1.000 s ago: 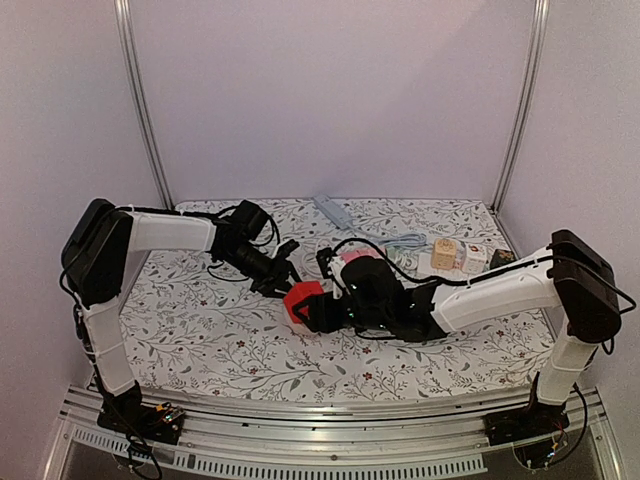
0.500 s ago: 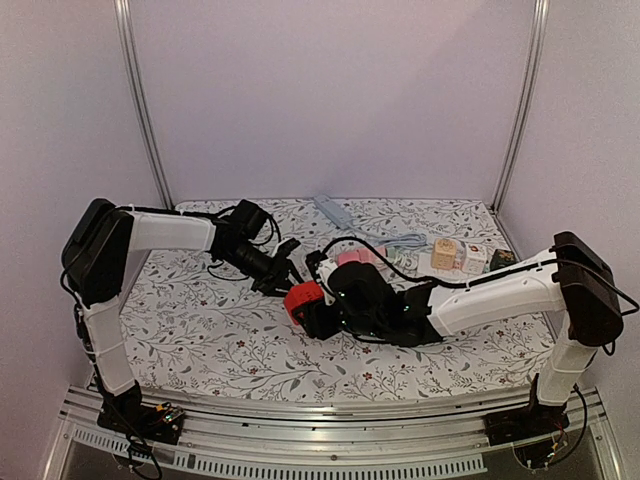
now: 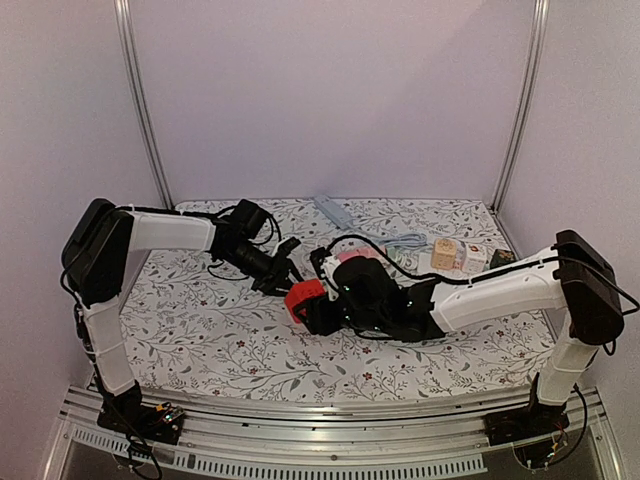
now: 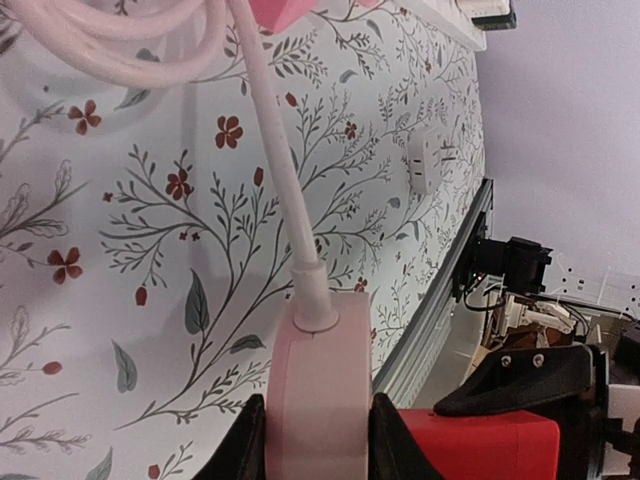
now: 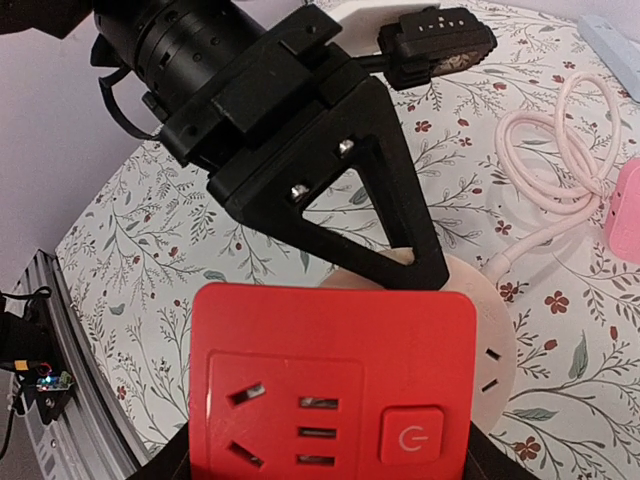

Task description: Pull the plug off the socket

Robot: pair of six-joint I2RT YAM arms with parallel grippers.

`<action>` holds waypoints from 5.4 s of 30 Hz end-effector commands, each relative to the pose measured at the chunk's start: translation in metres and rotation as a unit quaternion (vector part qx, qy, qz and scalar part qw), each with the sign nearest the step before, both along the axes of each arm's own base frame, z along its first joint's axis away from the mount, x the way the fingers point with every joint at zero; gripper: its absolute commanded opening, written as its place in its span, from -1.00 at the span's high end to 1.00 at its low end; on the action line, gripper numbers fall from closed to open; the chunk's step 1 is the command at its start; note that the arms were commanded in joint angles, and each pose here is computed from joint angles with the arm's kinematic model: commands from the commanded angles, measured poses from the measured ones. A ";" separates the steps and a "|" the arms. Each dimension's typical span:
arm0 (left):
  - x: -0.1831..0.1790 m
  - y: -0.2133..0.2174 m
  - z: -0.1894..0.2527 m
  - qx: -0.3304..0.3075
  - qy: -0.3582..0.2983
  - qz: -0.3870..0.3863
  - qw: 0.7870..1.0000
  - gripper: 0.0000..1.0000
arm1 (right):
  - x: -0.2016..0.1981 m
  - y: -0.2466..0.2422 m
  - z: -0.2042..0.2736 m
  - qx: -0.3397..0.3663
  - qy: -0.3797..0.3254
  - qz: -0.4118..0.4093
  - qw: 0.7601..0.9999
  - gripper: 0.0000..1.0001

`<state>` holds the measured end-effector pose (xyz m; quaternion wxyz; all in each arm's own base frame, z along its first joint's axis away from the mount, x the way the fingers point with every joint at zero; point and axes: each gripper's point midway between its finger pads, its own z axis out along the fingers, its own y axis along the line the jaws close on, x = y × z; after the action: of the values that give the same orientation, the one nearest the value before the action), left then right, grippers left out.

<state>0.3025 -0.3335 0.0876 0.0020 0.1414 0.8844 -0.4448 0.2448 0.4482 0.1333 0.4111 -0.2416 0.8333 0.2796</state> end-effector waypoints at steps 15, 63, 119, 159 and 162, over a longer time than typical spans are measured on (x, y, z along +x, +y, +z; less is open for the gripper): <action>-0.021 -0.009 0.022 -0.034 0.001 -0.041 0.999 0.53 | 0.048 -0.022 0.003 0.116 0.070 -0.055 0.989 0.54; -0.007 0.005 0.018 -0.034 0.015 -0.019 0.999 0.59 | 0.022 -0.018 0.030 0.104 -0.025 -0.027 0.994 0.59; 0.014 0.029 0.014 0.018 -0.017 0.019 1.000 0.60 | 0.008 -0.063 0.064 0.002 -0.054 -0.068 0.996 0.60; 0.047 0.092 0.023 0.089 -0.059 0.096 0.990 0.59 | -0.039 -0.207 -0.064 -0.287 0.334 -0.136 0.887 0.47; 0.047 0.092 0.020 0.091 -0.056 0.094 0.990 0.60 | -0.035 -0.205 -0.070 -0.293 0.344 -0.135 0.882 0.41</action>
<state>0.3443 -0.2515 0.0981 0.0680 0.0867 0.9256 -0.3622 0.2096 0.2440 0.0668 0.0725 -0.1183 0.9897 0.0346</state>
